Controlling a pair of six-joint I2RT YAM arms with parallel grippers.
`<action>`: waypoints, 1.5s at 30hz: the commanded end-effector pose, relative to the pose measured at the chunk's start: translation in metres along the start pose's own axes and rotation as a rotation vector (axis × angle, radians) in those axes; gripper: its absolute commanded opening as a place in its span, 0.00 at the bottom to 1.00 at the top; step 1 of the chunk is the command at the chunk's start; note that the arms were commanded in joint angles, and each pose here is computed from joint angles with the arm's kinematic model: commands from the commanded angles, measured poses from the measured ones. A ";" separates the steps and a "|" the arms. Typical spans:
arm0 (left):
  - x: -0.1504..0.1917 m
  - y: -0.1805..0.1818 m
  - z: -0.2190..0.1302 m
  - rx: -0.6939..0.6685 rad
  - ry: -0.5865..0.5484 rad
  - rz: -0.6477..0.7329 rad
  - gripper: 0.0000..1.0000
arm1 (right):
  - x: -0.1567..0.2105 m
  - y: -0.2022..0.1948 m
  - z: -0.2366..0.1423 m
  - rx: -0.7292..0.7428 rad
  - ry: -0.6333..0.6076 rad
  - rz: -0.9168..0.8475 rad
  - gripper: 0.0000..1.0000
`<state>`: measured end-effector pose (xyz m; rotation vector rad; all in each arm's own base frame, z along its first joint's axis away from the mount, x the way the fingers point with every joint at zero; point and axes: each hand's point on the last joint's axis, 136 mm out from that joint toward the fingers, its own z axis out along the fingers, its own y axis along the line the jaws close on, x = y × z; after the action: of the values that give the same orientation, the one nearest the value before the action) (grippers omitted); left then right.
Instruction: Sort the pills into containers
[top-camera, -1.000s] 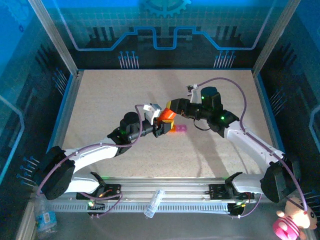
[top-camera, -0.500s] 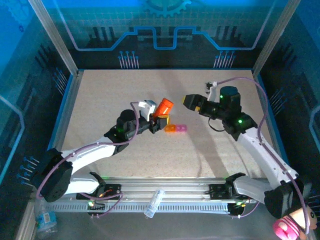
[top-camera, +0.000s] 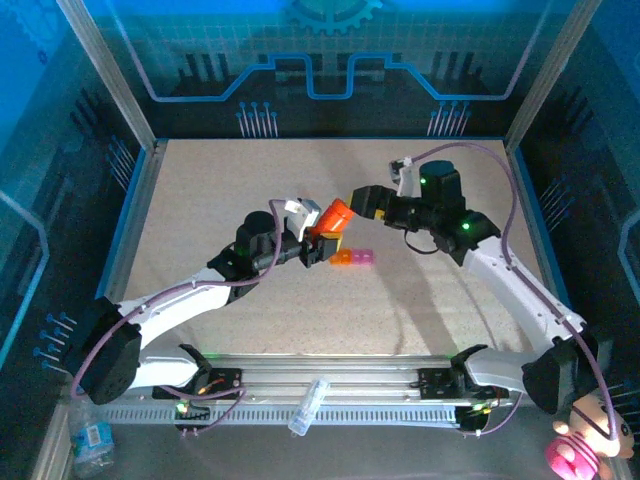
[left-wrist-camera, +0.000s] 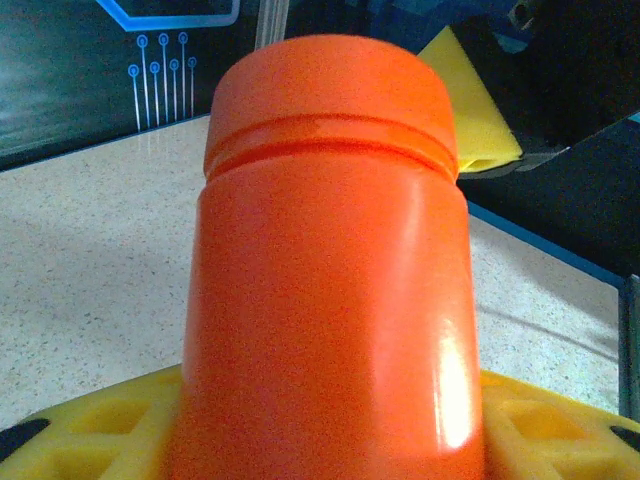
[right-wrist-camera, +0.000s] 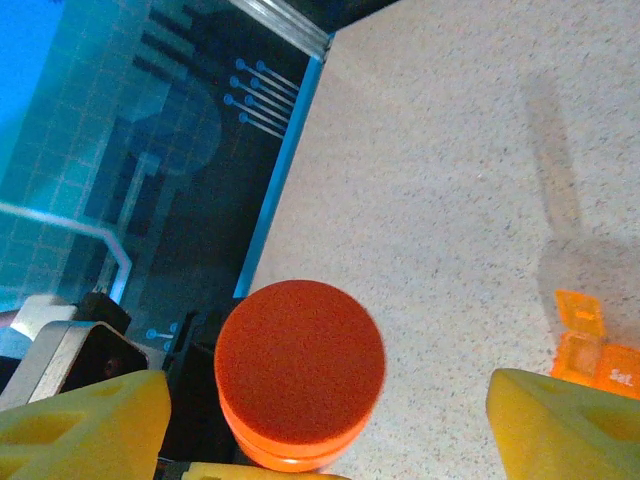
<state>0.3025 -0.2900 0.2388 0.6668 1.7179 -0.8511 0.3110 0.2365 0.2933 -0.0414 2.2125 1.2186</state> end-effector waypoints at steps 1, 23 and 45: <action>-0.023 -0.009 -0.001 0.038 -0.052 0.042 0.00 | -0.002 0.022 0.005 -0.056 0.010 -0.028 0.83; -0.029 -0.013 -0.003 0.057 -0.076 0.013 0.00 | 0.009 0.034 0.019 -0.187 0.061 -0.170 0.39; -0.021 -0.002 -0.003 -0.006 -0.049 0.051 0.00 | -0.022 -0.009 -0.010 0.043 -0.118 0.110 0.85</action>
<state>0.3001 -0.2922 0.2401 0.6753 1.7153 -0.8696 0.3225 0.2268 0.3058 -0.0321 2.0965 1.3006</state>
